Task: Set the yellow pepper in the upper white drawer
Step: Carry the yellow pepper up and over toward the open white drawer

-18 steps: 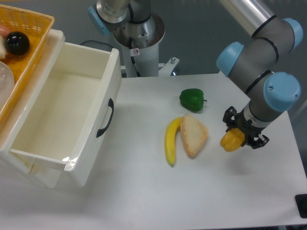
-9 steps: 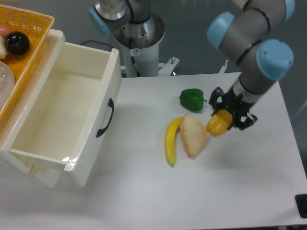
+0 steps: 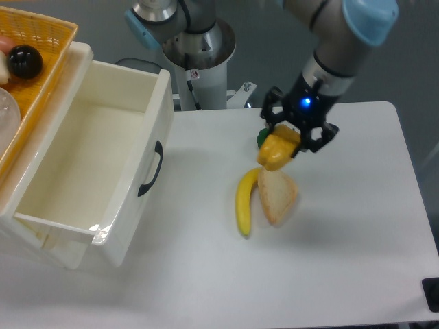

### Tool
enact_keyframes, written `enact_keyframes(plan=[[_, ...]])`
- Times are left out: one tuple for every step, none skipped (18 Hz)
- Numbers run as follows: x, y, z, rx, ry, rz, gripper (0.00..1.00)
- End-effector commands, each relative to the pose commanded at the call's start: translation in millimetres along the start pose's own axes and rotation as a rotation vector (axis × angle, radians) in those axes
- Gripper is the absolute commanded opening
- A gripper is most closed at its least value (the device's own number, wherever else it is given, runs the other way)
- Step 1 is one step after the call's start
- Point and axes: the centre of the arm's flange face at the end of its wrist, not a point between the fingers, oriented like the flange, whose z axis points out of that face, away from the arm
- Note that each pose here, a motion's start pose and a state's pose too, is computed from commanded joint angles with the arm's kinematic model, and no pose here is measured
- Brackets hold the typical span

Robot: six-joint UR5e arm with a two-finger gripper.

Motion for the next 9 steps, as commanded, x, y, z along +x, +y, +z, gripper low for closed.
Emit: enact_keyframes(plan=[[12,-8,-2,0.009,-0.001,-0.004,0.29],[23,-17,-3,0.018,0.001,-0.009,0.29],[36,-26,-3,0.028,0.007,-0.011,0.29],[49,-34,-3,0.041,0.015,-0.008,0.29],[64,-41,-7,0.056,0.017,-0.006,0.29],[75,-45,-12,0.073,0.017,-0.014,0.29],[83,-50,-13,0.085,0.023,-0.019,0.29],[95,-56,-14,0.093,0.028,-0.017,0.29],[107,-64,-11,0.092,0.033,-0.01,0.29]])
